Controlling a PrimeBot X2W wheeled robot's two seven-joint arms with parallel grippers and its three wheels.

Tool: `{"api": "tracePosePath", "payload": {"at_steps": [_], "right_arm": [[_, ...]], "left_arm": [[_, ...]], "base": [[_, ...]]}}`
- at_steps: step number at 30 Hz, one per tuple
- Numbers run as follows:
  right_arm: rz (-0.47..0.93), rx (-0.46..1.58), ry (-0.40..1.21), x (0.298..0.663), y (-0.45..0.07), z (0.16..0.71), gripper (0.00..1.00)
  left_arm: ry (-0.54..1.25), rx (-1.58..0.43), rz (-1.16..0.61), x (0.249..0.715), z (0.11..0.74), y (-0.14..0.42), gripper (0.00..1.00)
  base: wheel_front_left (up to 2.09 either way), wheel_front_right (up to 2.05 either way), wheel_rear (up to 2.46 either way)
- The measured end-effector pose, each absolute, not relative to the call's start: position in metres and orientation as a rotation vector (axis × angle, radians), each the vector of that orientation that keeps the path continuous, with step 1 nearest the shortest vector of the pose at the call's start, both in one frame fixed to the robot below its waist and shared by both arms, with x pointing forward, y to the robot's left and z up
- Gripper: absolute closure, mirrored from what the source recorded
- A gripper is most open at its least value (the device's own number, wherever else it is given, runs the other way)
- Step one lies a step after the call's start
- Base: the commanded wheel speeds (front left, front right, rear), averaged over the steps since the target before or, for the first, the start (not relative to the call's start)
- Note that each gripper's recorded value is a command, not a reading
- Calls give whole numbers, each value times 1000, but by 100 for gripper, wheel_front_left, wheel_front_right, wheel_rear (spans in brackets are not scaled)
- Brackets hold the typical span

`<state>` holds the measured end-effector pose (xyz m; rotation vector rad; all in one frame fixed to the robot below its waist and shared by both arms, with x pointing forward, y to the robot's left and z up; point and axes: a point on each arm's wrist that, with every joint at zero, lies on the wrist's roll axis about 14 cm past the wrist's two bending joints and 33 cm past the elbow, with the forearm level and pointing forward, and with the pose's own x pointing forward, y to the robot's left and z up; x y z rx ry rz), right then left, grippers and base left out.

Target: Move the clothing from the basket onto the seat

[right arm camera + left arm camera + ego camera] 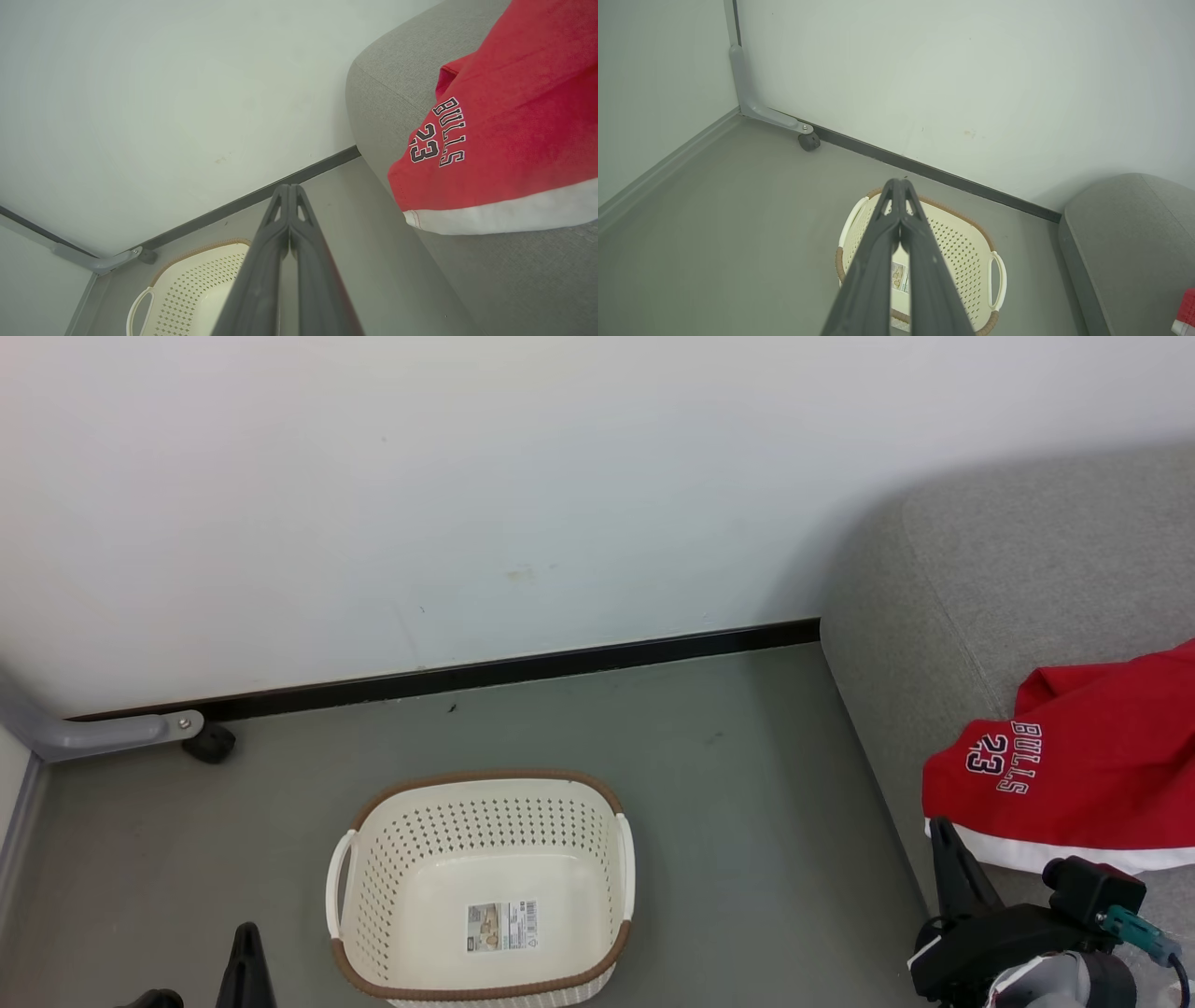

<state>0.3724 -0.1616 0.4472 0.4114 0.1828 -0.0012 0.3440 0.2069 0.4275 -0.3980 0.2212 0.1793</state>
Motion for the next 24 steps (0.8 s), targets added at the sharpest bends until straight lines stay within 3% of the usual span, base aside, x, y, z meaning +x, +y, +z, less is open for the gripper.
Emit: {"api": "tracePosePath", "payload": {"at_steps": [24], "right_arm": [[-77,792,184,379,-177,455,100]], "left_arm": [[239,-775,193,351,430,203,100]], "base": [[0,0,0]]}}
